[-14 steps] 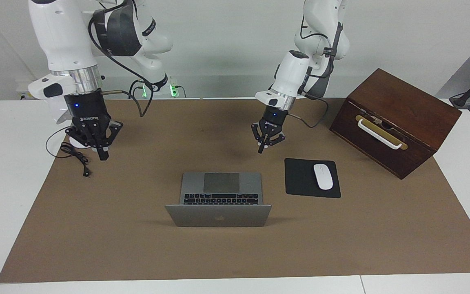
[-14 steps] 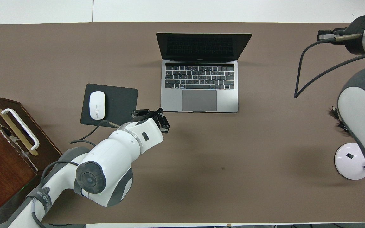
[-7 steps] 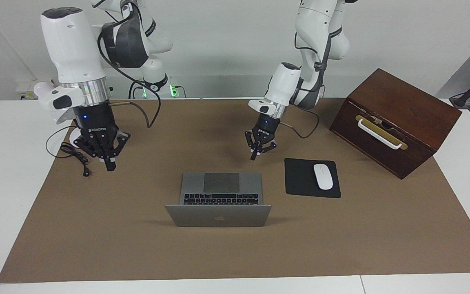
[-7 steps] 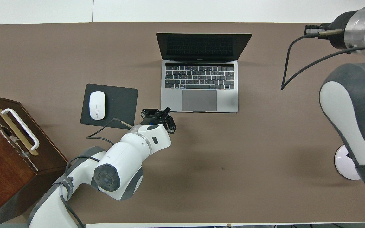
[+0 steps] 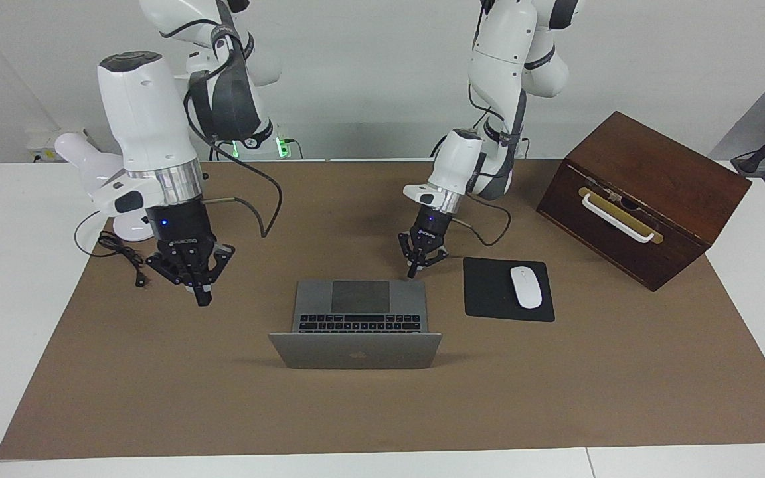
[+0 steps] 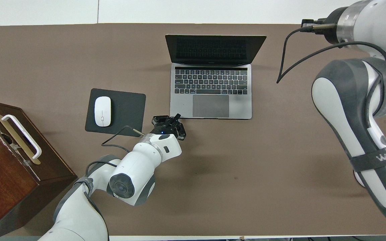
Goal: Close laptop with both arms
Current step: 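Hold the left gripper by the laptop while the right gripper reaches the screen, then push the laptop screen down toward the keyboard with the right gripper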
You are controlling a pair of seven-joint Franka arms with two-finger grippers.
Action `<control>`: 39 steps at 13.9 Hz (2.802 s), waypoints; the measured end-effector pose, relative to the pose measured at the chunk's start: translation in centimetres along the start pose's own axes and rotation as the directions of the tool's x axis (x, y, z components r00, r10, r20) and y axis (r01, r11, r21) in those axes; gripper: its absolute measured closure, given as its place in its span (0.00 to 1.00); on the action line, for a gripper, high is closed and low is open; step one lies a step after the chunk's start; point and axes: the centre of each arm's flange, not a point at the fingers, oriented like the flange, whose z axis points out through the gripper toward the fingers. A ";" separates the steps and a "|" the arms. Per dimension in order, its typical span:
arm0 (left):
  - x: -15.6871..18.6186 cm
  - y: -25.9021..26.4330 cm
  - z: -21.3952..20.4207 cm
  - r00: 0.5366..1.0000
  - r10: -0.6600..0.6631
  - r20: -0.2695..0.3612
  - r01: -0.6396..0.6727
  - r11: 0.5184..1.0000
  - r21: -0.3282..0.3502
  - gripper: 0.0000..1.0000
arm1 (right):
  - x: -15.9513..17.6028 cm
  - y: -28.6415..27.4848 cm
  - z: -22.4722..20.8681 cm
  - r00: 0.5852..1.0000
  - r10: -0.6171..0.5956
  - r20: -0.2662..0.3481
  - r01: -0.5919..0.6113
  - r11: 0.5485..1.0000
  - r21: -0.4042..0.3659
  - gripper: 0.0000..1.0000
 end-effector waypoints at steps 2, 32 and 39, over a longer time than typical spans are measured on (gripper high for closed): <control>0.2 0.0 0.1 1.000 0.000 -0.004 0.000 1.000 0.000 0.99 | 0.4 -1.2 0.7 1.000 0.019 -0.002 -0.019 1.000 0.007 0.99; 0.4 -2.3 1.8 0.999 0.047 -0.002 -0.047 0.998 0.032 0.99 | 2.3 -15.6 10.2 0.985 0.142 -0.095 -0.141 0.990 0.012 0.99; 0.4 -2.3 1.8 0.999 0.051 -0.002 -0.051 0.998 0.032 0.99 | 0.7 -19.6 9.6 0.978 0.186 -0.095 -0.185 0.983 0.019 0.99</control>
